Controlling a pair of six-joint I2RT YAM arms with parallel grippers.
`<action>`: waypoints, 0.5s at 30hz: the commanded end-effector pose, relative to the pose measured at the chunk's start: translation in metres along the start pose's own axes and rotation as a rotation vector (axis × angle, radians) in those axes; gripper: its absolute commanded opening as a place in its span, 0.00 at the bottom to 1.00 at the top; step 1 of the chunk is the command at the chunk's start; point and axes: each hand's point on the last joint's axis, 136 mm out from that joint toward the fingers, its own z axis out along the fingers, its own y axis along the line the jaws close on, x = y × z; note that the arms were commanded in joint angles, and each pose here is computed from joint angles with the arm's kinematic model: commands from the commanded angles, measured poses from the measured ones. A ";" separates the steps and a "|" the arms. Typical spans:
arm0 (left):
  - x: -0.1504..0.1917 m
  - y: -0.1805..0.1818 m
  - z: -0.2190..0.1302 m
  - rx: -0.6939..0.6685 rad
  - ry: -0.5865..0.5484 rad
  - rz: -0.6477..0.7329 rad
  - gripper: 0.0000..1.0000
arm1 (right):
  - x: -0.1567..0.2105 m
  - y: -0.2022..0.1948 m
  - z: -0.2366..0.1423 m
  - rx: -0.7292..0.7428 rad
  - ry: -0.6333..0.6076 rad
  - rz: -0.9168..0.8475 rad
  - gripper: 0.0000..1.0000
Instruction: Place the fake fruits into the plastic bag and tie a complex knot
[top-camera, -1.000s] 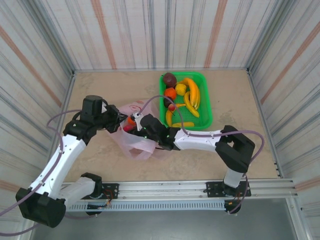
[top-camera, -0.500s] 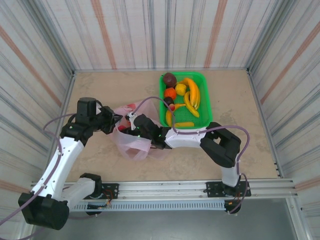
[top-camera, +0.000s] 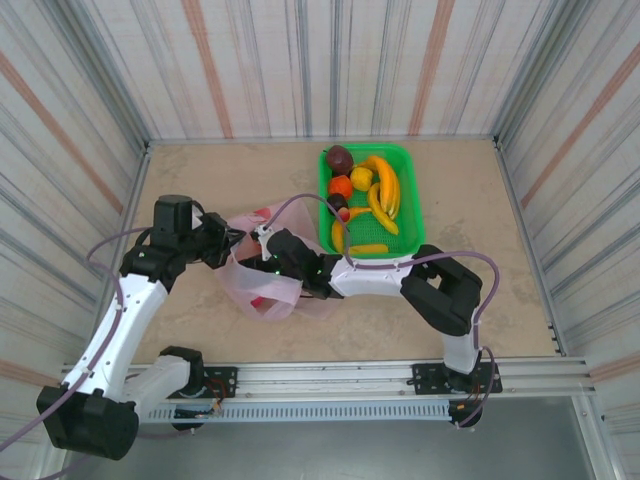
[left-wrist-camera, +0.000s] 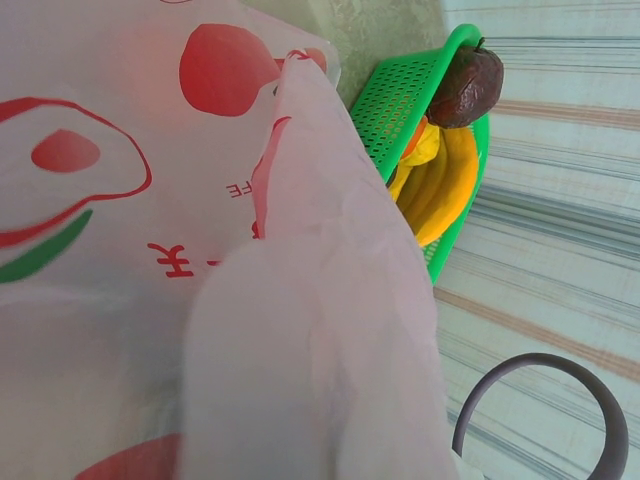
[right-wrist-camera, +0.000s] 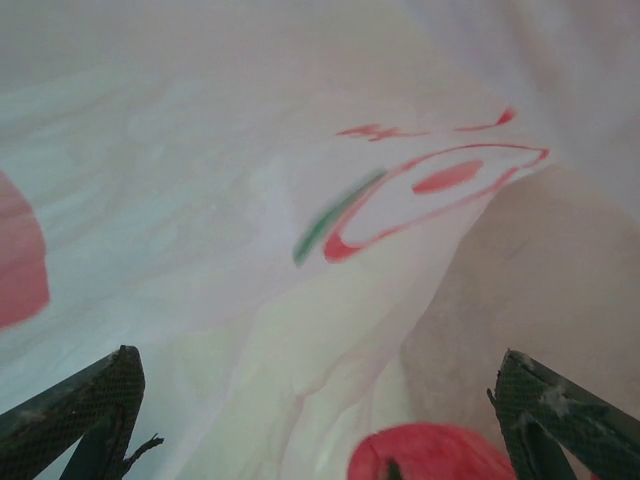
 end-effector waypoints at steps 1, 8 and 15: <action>0.002 0.003 -0.005 -0.001 0.002 0.021 0.00 | -0.005 0.001 -0.011 0.026 -0.019 -0.013 0.93; 0.001 0.004 -0.007 -0.002 -0.002 0.020 0.00 | -0.007 0.003 -0.019 0.027 -0.020 -0.026 0.92; 0.001 0.007 -0.007 -0.008 -0.001 0.019 0.00 | -0.010 0.003 -0.028 0.044 -0.032 -0.044 0.92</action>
